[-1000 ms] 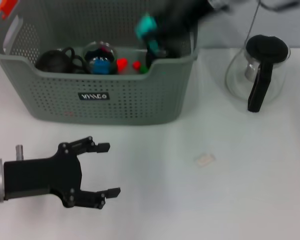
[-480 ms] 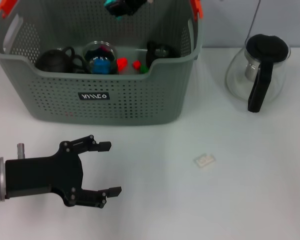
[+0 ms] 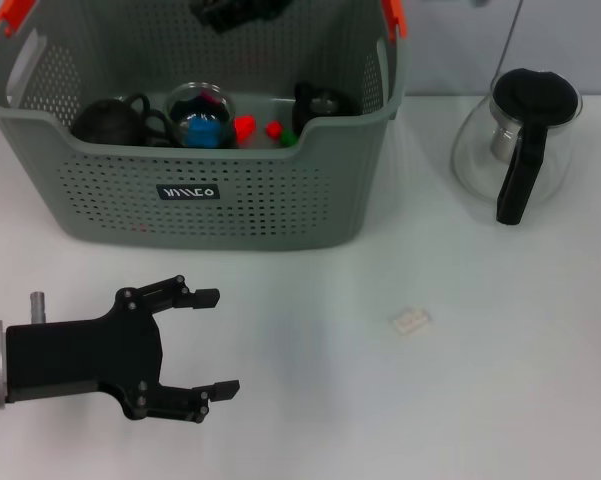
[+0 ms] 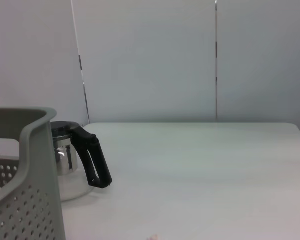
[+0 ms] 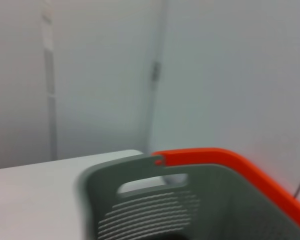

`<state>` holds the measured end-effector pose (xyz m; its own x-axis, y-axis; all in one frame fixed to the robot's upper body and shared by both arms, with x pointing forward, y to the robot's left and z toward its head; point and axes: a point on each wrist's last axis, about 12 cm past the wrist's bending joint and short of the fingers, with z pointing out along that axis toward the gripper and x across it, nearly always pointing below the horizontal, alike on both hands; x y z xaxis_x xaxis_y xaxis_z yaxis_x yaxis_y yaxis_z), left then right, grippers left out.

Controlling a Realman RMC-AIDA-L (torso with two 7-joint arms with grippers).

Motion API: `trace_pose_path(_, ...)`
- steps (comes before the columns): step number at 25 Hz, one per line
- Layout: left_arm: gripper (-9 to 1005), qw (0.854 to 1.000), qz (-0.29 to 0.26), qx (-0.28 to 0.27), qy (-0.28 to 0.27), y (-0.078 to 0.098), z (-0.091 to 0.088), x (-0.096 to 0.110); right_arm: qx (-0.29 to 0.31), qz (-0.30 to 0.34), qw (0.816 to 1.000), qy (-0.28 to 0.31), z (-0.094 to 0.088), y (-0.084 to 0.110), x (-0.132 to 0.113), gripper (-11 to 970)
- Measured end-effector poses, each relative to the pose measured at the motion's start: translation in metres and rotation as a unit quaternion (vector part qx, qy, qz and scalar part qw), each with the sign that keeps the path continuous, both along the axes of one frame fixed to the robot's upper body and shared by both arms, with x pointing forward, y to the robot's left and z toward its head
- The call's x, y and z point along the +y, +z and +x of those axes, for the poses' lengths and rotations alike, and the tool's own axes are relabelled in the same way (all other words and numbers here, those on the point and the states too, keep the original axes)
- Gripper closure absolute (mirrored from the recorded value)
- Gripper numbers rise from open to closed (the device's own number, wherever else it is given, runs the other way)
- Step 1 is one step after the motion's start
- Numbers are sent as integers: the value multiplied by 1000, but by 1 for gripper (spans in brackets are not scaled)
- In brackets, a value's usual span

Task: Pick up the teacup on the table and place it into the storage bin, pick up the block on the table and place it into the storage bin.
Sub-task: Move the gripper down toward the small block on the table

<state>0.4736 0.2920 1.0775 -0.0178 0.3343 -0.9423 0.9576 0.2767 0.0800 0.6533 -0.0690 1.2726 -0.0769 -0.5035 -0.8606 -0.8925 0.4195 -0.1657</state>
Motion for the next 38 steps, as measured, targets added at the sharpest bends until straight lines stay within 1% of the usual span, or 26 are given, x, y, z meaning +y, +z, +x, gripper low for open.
trace_pose_path(2,46,1000,0,0,0,0,0,0,4,6,1000,24,-15,5,-16,65)
trace_pose_path(5,47,1000,0,1,0,0,-1,0,18,-15,997,69,-45,5,-48,40)
trace_pose_path(7,47,1000,0,2,0,-1,-1,0,38,-53,993,103,-68,1,-71,24)
trace_pose_path(9,47,1000,0,2,0,-1,-1,0,71,-84,987,114,-82,-6,-88,25)
trace_pose_path(12,46,1000,-2,0,0,0,-1,0,142,-132,976,99,-95,-21,-113,26)
trace_pose_path(15,46,1000,-3,0,1,0,-1,0,187,-175,965,65,-97,-37,-126,28)
trace_pose_path(19,46,1000,-5,0,0,0,-1,-1,214,-220,951,33,-92,-62,-126,30)
trace_pose_path(28,47,1000,-8,3,-3,-1,0,-3,228,-279,932,23,-67,-113,-98,35)
trace_pose_path(29,46,1000,-9,4,-2,-1,0,-3,225,-290,930,20,-63,-122,-92,35)
trace_pose_path(30,46,1000,-9,4,-2,-2,0,-3,225,-290,930,20,-63,-122,-92,35)
trace_pose_path(35,47,1000,-9,4,-2,-2,0,-3,215,-311,926,20,-57,-136,-78,35)
trace_pose_path(36,47,1000,-9,4,-3,-2,0,-4,207,-320,924,19,-57,-142,-71,35)
trace_pose_path(38,47,1000,-9,4,-3,-2,0,-4,203,-327,923,22,-58,-145,-68,35)
